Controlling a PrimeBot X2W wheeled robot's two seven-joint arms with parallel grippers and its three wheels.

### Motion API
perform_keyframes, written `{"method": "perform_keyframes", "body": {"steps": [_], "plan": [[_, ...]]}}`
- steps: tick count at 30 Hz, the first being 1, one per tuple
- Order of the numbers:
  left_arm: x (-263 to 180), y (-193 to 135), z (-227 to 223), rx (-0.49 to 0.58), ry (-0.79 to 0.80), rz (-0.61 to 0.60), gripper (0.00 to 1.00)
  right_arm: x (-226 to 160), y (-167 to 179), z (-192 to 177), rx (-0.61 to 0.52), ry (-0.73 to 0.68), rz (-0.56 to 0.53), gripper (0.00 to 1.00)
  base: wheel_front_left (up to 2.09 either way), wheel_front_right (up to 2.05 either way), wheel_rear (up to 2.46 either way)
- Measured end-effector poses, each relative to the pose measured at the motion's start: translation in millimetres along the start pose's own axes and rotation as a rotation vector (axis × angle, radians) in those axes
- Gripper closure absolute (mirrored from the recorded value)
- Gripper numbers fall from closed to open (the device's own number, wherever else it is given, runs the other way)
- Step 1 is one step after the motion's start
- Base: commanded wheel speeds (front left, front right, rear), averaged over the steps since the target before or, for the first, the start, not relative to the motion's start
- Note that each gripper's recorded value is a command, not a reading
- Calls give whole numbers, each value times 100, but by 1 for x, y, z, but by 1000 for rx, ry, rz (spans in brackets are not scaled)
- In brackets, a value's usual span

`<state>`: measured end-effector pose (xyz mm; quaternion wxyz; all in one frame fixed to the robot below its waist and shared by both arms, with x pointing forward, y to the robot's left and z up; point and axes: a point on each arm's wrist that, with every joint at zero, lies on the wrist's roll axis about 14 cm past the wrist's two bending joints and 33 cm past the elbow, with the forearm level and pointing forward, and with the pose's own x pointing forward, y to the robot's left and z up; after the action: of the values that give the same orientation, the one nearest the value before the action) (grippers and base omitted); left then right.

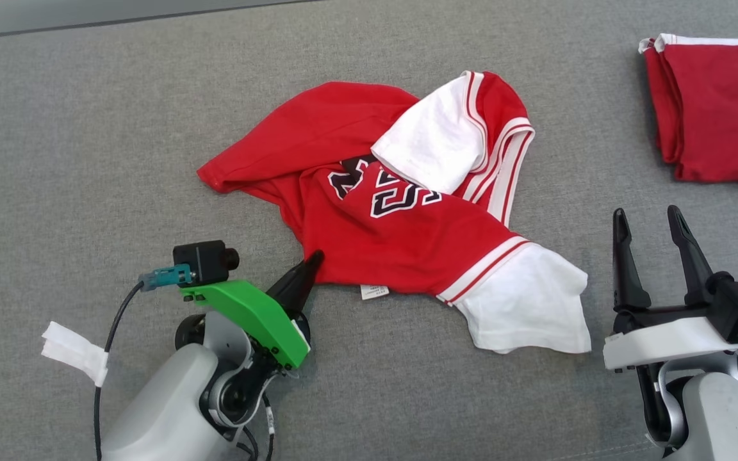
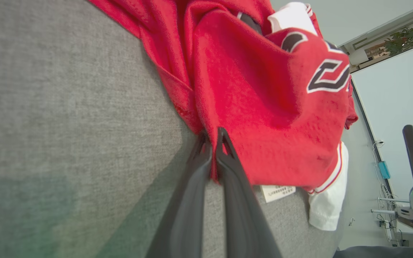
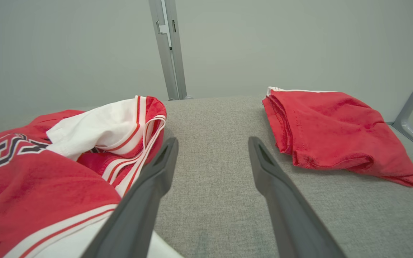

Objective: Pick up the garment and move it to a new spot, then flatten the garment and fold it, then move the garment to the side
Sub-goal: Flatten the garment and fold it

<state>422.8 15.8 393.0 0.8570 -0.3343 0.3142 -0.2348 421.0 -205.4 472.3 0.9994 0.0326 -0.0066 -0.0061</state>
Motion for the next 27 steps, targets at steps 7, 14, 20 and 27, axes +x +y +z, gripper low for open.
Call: {"method": "perform_keyframes", "body": {"steps": [7, 14, 20, 27], "plan": [[-27, -19, 54, 226, -131, -12, 100, -18, -6, 11, 25, -18, -25, 0, 0, 0, 0], [-57, -80, 80, 521, -176, -72, 100, -38, -6, 25, 47, -52, -26, 0, 0, 0, 0], [-47, -130, 36, 630, -83, -171, 100, -45, -9, 34, 45, -76, -34, 0, 0, 0, 0], [-8, -134, -28, 658, 58, -215, 100, -47, -19, 28, 26, -54, -65, 0, 0, 0, 0]]}}
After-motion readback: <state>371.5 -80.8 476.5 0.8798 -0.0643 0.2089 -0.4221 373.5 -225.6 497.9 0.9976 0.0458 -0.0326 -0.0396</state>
